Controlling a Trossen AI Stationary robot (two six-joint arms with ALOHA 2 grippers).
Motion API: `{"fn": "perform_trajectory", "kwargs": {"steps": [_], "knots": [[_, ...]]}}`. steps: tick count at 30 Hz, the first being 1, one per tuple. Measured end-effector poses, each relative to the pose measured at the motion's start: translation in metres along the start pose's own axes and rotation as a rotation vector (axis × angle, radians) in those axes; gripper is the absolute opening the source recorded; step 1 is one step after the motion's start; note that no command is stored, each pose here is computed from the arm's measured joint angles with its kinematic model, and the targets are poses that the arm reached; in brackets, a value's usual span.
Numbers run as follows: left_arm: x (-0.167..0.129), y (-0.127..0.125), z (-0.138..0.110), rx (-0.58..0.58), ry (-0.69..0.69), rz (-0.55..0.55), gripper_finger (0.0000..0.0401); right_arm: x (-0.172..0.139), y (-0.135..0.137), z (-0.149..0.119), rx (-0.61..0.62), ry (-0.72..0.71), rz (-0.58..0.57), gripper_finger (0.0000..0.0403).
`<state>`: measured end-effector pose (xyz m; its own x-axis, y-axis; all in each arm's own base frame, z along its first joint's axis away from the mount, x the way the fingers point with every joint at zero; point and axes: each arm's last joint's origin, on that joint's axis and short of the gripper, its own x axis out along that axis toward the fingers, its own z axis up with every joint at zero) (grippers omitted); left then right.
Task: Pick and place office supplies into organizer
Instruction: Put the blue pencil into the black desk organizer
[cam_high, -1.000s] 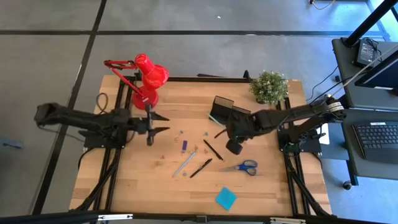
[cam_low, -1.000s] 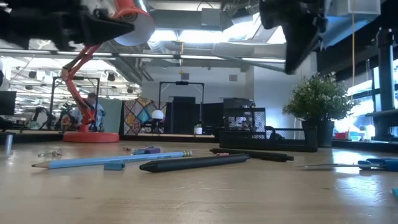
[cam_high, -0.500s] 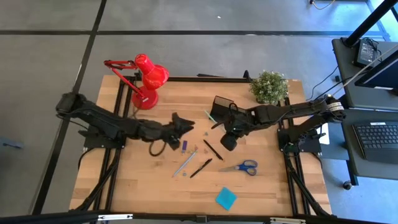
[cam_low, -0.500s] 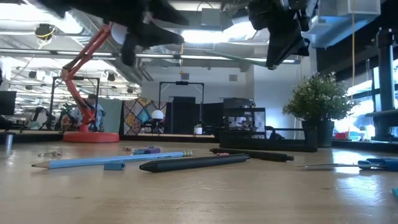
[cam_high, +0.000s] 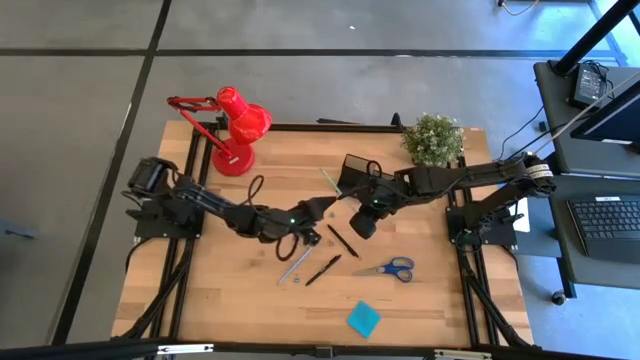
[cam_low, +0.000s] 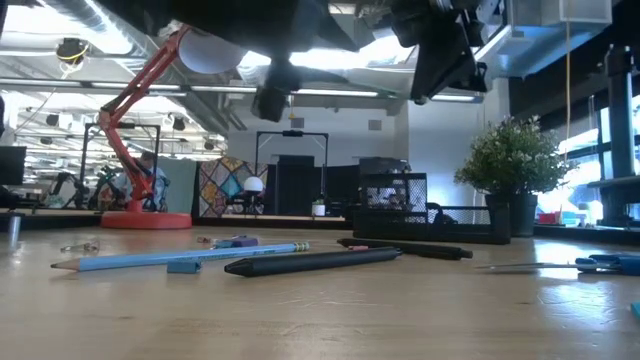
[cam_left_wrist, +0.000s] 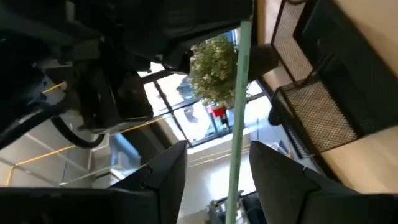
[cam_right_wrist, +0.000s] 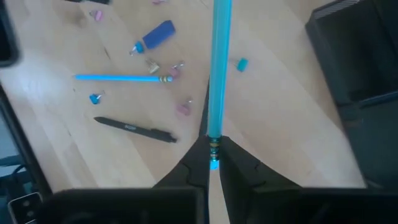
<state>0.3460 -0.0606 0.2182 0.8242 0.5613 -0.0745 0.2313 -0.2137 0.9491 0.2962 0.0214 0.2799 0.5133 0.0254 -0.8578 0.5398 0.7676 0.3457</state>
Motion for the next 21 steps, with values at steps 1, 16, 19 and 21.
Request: {"fn": "perform_trajectory", "kwargs": {"steps": [1, 16, 19, 21], "knots": [[0.003, 0.0, 0.001, 0.01, 0.01, -0.004, 0.0169, 0.0, 0.001, 0.0, 0.0, 0.001, 0.013, 0.0025], [0.015, -0.002, -0.001, 0.029, 0.069, -0.022, 0.0162, 0.0, 0.003, 0.001, -0.006, 0.005, 0.054, 0.0026], [0.016, -0.002, -0.001, 0.029, 0.073, -0.024, 0.0144, 0.0, 0.003, 0.001, -0.01, 0.004, 0.055, 0.0026], [0.016, -0.002, -0.002, 0.028, 0.074, -0.024, 0.0128, 0.0, 0.003, 0.001, -0.01, 0.005, 0.055, 0.0026]]}}
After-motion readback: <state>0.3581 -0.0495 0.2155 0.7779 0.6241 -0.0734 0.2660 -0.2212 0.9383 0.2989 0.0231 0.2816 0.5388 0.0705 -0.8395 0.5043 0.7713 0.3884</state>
